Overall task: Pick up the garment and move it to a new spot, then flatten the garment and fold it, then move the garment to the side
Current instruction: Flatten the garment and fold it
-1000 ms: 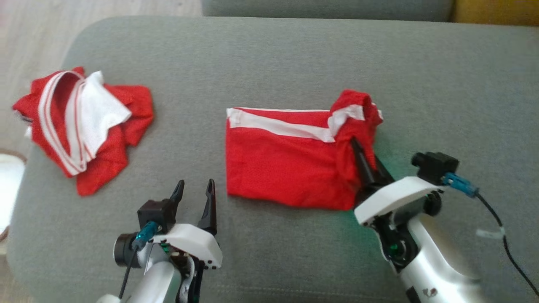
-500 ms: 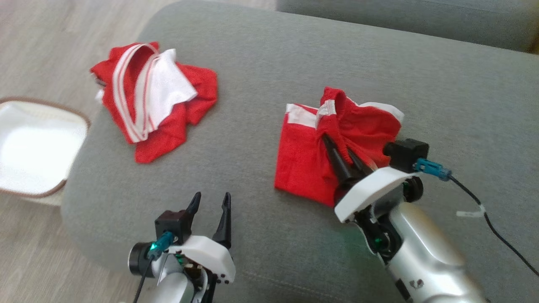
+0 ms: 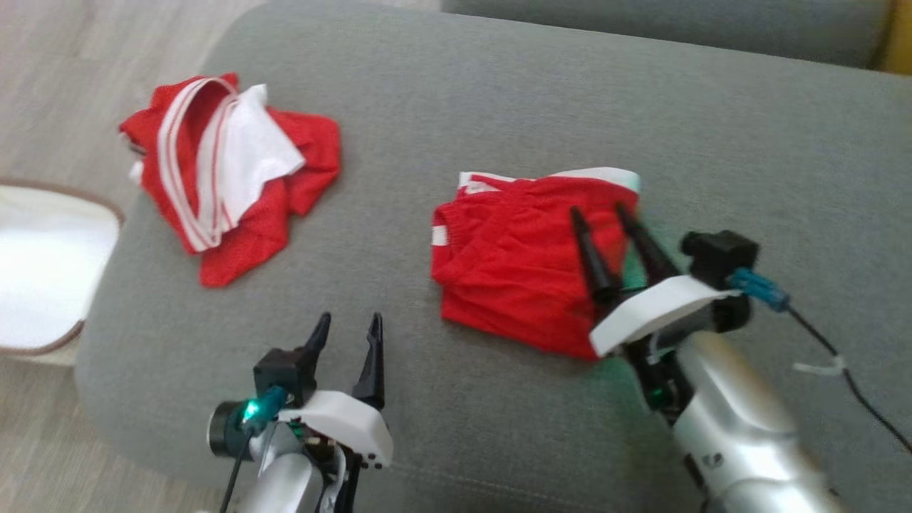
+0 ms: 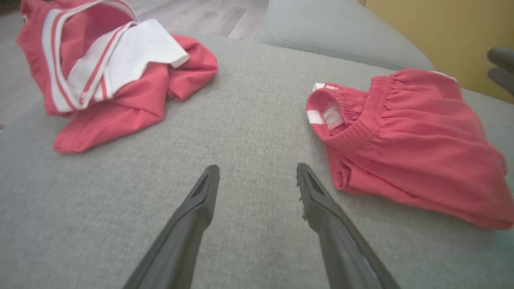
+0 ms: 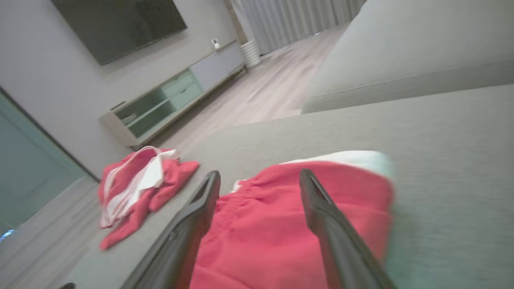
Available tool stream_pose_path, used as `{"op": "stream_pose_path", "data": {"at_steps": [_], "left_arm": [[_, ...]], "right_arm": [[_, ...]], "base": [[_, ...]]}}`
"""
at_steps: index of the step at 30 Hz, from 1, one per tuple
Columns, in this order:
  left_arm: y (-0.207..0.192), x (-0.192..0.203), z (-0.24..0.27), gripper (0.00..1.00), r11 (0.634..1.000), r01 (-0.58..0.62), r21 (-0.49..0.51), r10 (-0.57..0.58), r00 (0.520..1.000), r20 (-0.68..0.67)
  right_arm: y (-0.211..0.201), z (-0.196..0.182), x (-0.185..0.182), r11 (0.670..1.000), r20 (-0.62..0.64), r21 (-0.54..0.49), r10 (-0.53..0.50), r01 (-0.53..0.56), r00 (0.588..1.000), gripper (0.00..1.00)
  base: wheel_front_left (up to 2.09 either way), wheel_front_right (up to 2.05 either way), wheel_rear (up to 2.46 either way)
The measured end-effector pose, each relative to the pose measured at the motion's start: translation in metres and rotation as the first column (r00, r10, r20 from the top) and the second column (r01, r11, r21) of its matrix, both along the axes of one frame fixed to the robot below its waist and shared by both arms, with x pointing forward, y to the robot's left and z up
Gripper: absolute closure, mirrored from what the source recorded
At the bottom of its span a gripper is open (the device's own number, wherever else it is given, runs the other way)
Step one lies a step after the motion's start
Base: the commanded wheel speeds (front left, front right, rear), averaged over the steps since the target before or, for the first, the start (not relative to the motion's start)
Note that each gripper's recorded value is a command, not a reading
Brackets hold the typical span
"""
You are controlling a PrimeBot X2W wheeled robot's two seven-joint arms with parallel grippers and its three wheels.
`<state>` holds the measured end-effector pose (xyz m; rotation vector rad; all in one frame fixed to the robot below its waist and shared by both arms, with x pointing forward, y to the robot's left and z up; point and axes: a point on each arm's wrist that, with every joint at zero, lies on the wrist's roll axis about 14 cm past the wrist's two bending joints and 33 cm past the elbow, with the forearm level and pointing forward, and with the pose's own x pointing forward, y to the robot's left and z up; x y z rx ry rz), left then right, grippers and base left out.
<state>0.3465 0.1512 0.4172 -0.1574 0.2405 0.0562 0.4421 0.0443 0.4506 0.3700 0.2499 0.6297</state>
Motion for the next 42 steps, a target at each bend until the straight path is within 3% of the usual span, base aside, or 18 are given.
{"op": "stream_pose_path", "data": {"at_steps": [6,13,25,42], "left_arm": [[-0.018,0.016,0.011,0.00,0.997,0.065,0.042,-0.067,0.997,0.046],[-0.030,0.028,0.016,0.00,0.989,0.110,0.094,-0.117,0.991,0.070],[-0.026,0.015,0.017,0.00,0.986,0.106,0.128,-0.117,0.990,0.076],[-0.018,-0.003,0.021,0.00,0.985,0.093,0.146,-0.107,0.990,0.088]], "right_arm": [[-0.083,0.016,0.030,0.969,0.119,-0.060,-0.233,0.241,0.965,0.00],[-0.155,-0.009,0.000,0.903,0.117,-0.164,-0.383,0.398,0.916,0.00],[-0.180,-0.008,-0.033,0.869,0.145,-0.210,-0.425,0.447,0.894,0.00],[-0.174,-0.010,-0.059,0.880,0.128,-0.205,-0.409,0.428,0.903,0.00]], "base": [[0.00,0.00,0.00],[0.00,0.00,0.00],[0.00,0.00,0.00],[0.00,0.00,0.00]]}}
